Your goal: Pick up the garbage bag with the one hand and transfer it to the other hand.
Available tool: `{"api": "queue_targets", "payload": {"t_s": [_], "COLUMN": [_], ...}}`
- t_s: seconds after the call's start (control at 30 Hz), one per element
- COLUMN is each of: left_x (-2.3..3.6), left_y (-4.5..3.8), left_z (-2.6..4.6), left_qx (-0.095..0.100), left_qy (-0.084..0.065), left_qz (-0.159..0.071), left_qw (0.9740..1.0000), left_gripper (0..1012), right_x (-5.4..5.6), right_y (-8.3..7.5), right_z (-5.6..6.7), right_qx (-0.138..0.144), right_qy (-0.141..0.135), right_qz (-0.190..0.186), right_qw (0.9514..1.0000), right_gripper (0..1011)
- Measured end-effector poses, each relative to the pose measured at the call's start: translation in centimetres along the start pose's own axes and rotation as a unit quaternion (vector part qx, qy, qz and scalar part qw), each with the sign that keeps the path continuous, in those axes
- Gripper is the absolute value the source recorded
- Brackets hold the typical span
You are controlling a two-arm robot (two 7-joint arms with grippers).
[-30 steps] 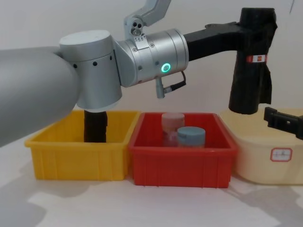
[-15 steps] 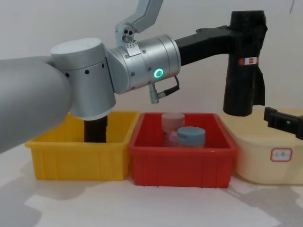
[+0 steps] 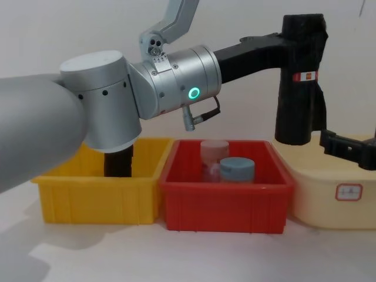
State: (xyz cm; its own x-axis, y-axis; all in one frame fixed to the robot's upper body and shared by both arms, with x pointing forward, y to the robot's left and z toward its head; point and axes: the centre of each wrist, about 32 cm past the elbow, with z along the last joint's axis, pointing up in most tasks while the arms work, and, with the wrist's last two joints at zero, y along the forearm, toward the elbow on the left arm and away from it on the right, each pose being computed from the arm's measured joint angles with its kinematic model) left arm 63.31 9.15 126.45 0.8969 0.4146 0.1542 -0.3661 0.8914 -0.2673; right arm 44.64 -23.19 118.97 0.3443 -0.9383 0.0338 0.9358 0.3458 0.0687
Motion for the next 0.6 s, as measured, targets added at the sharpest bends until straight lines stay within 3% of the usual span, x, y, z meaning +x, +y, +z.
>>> {"api": "queue_targets", "payload": {"t_s": [0.6], "left_x": [0.02], "left_y": [0.13], "left_z": [-0.09], "left_qx": [-0.001], "left_qy": [0.001], "left_qz": [0.002], "left_qw": [1.0000], "left_gripper": [404], "right_x": [-1.0], "right_y": [1.4], "right_z": [0.3], "right_qx": [0.011], "right_qy": [0.008], "right_qz": [0.020], "right_qw": [0.9997], "right_gripper": [1001]}}
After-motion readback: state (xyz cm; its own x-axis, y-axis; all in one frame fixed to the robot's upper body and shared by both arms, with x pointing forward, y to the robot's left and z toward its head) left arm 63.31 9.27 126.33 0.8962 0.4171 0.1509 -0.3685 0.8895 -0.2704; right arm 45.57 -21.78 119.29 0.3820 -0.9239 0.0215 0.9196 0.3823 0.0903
